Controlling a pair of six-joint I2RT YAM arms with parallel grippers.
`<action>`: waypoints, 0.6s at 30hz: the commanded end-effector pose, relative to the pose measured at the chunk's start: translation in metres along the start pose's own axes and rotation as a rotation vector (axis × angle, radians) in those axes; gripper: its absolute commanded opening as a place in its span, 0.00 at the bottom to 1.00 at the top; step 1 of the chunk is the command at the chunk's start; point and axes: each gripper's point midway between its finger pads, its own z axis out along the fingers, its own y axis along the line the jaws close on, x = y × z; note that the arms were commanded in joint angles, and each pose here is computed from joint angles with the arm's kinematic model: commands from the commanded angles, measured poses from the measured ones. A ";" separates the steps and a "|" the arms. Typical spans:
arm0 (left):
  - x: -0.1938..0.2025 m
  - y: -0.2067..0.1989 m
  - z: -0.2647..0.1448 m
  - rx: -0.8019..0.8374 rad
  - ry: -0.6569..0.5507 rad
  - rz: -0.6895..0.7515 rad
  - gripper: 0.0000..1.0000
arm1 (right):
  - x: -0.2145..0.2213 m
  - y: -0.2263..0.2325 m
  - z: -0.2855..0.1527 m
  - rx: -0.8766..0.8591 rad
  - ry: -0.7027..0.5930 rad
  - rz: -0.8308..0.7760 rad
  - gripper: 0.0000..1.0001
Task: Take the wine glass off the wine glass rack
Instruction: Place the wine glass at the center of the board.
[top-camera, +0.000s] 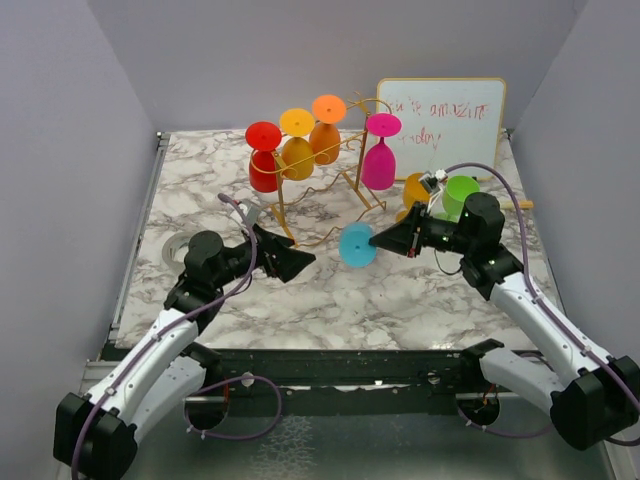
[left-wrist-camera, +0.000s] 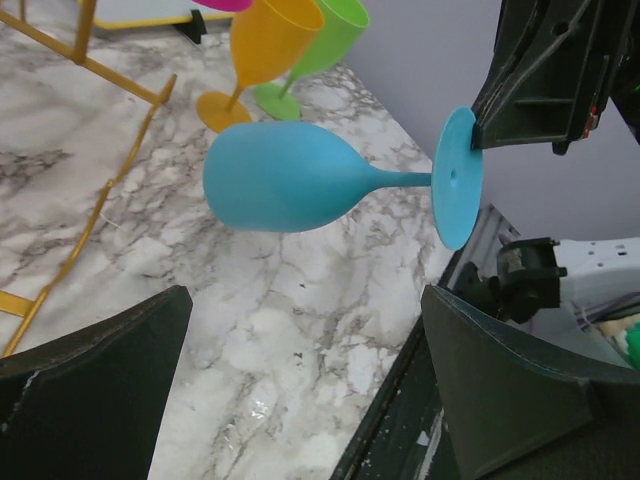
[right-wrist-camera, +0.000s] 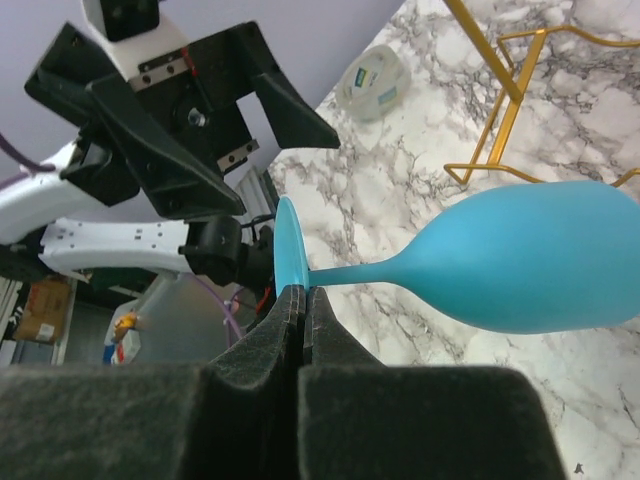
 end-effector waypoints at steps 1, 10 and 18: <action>-0.021 -0.035 0.008 0.147 -0.004 -0.033 0.99 | 0.017 0.011 -0.007 -0.065 0.045 -0.033 0.00; 0.007 -0.081 0.034 0.288 0.129 -0.090 0.92 | 0.028 0.018 -0.013 -0.103 0.063 -0.042 0.00; 0.028 -0.103 0.054 0.326 0.192 -0.065 0.80 | 0.032 0.017 -0.017 -0.076 0.056 -0.030 0.01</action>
